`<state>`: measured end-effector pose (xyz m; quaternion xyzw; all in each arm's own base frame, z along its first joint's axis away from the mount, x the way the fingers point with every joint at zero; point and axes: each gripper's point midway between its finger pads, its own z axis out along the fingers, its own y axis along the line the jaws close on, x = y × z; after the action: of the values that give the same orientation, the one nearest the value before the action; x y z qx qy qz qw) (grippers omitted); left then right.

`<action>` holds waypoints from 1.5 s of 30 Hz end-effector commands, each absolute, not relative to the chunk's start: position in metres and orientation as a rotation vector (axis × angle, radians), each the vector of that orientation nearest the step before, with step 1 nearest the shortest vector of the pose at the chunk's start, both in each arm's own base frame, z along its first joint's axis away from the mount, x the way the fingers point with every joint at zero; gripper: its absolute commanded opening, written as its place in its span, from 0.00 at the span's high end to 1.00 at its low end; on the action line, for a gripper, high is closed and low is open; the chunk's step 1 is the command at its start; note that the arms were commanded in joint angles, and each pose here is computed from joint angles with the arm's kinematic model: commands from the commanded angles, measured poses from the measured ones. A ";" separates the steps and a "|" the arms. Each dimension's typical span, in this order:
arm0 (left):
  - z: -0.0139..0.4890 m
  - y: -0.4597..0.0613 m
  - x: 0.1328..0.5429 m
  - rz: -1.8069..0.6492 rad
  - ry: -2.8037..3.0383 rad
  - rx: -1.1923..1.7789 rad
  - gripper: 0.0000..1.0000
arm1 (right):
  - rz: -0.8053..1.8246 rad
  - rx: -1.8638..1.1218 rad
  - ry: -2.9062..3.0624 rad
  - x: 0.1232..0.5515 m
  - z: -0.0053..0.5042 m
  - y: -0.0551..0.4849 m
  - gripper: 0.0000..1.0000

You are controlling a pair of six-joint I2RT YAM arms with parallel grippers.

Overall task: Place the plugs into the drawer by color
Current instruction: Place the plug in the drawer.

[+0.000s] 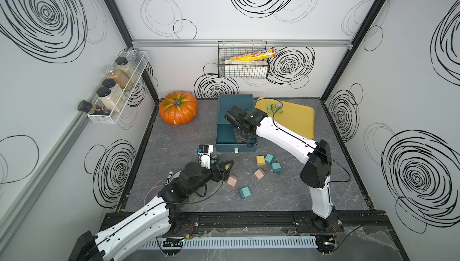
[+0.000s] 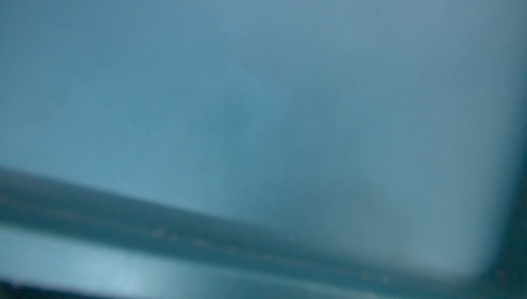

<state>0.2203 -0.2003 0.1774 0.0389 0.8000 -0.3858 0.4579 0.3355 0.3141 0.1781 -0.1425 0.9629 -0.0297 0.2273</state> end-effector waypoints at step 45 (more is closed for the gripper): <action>0.205 -0.197 0.224 -0.954 1.912 0.075 0.01 | 0.350 -0.452 2.373 0.323 0.296 0.326 0.38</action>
<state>0.2217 -0.1962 0.1808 0.0309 0.8013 -0.3790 0.4619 0.3245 0.3276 0.2711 -0.1700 0.9311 0.1020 0.3061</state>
